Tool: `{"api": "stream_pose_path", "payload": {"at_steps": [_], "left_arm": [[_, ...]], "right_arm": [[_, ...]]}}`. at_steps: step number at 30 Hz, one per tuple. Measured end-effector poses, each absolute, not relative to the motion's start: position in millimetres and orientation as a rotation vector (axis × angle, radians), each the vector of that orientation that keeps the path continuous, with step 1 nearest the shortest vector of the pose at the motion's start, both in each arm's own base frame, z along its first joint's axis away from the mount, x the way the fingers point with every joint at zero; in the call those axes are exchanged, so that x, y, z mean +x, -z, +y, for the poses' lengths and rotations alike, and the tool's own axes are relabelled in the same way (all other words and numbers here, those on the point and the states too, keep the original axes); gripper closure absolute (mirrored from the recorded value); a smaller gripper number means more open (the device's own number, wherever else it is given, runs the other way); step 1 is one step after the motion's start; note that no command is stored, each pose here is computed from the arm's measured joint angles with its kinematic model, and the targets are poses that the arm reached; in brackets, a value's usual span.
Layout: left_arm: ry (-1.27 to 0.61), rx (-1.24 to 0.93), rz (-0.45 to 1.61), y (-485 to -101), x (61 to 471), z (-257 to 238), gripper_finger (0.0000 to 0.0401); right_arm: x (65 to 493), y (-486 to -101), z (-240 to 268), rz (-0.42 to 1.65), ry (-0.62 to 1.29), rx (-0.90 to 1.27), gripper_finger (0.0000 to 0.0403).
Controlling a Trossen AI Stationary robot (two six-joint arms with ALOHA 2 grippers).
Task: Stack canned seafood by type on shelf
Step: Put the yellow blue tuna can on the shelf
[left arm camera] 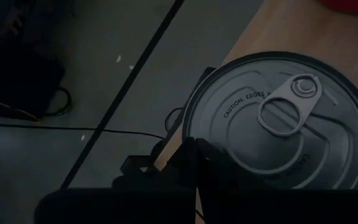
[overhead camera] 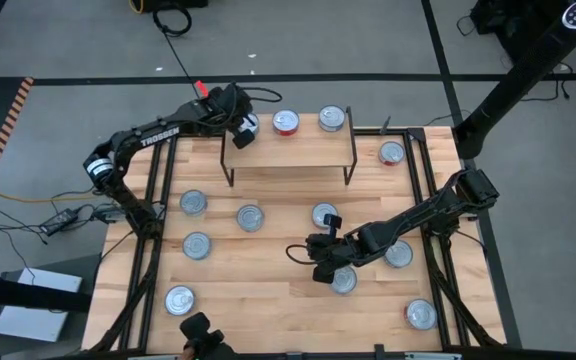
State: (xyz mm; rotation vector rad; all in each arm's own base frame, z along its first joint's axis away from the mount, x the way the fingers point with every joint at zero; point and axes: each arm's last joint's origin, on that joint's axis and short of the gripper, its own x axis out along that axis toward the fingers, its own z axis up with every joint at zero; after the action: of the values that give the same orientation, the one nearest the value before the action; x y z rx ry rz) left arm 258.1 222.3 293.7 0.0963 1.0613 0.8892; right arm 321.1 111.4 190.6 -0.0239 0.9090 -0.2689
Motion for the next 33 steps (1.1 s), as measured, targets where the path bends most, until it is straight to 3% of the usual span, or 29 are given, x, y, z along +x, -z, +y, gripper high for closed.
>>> {"api": "stream_pose_path", "payload": {"at_steps": [10,18,33], "left_arm": [[-0.887,0.135,0.82,-313,270,207,0.0396],[-0.78,0.189,0.583,-281,278,164,0.0396],[-0.396,0.199,0.195,-237,243,54,0.0396]], "right_arm": [[320,-198,115,0.886,0.212,-0.035,0.0396],[322,-203,112,0.853,0.201,-0.051,0.0396],[331,-195,108,0.642,0.165,0.004,0.0395]]}}
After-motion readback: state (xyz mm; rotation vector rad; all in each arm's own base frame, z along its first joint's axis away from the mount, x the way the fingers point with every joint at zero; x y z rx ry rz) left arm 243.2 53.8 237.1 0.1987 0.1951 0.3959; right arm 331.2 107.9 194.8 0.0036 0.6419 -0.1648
